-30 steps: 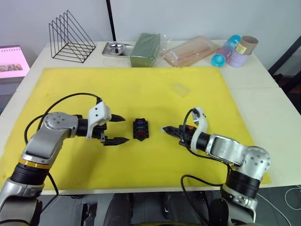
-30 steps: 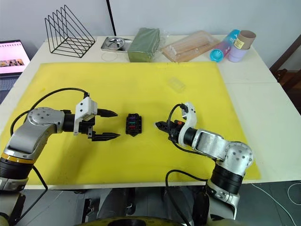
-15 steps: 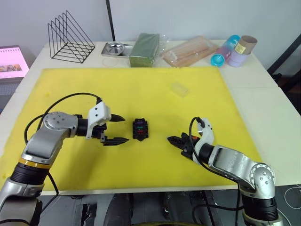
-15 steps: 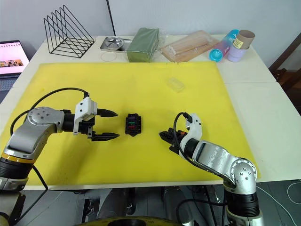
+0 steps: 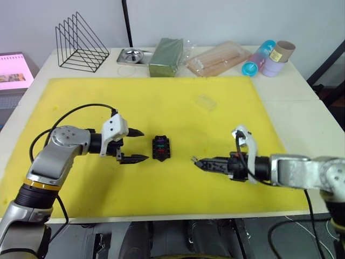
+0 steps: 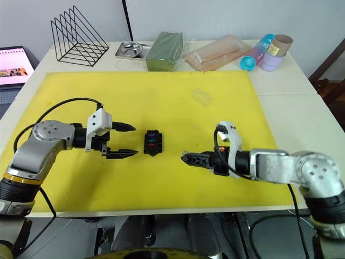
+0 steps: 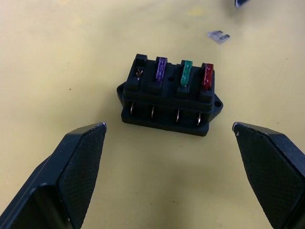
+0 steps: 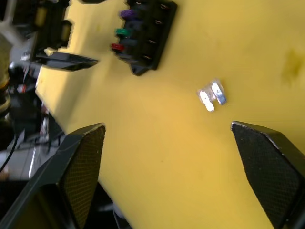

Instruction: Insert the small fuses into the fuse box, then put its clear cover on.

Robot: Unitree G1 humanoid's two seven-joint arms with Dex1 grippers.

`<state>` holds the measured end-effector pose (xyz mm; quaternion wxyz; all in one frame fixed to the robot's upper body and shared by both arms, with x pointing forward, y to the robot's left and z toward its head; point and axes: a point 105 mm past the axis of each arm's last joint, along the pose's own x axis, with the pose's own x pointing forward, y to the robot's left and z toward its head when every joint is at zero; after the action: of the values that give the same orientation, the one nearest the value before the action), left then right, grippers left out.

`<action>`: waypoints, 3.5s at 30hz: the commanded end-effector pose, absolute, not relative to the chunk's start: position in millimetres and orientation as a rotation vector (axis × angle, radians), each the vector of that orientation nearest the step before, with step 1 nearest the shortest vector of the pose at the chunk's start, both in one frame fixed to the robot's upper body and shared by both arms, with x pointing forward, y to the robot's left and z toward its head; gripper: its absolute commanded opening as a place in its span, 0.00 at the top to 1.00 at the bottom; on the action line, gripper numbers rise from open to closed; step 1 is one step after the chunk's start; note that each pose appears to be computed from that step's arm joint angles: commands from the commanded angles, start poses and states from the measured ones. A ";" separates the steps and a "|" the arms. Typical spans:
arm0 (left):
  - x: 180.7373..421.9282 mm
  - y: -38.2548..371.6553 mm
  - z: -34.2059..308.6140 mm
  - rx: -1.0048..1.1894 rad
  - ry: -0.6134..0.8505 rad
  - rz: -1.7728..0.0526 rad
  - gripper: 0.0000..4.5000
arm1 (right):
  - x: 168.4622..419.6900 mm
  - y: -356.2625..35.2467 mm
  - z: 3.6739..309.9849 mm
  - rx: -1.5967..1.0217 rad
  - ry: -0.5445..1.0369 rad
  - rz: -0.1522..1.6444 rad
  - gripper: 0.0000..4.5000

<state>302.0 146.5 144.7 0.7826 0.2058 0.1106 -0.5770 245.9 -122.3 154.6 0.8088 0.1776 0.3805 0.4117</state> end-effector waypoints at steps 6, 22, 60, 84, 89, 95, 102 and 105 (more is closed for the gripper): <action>303.2 143.7 154.5 0.475 0.195 -1.261 0.00 | 262.8 -126.2 169.6 0.281 0.888 1.050 0.01; 293.0 141.7 159.0 0.485 0.186 -1.313 0.00 | 293.1 -108.5 148.7 0.155 0.971 1.247 0.01; 290.9 143.8 154.9 0.483 0.182 -1.283 0.00 | 307.2 -103.8 123.7 0.165 1.104 1.297 0.46; 291.3 140.5 153.5 0.474 0.177 -1.282 0.00 | 310.2 -109.6 123.7 0.193 1.093 1.263 0.99; 292.5 140.3 154.0 0.472 0.173 -1.280 0.00 | 312.5 -108.4 136.9 0.251 1.030 1.238 0.99; 294.2 141.3 154.4 0.469 0.167 -1.265 0.00 | 319.0 -106.4 154.4 0.391 0.909 1.074 0.99; 291.5 143.0 151.4 0.461 0.167 -1.248 0.00 | 302.9 -100.0 137.3 0.535 0.797 1.002 0.99; 290.5 142.3 150.5 0.458 0.166 -1.247 0.00 | 295.9 -96.1 127.2 0.572 0.758 0.922 0.99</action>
<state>291.4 143.9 137.3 0.7833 0.1993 0.1045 -0.5795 298.4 -98.1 119.6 0.7771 0.2665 0.3726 0.4316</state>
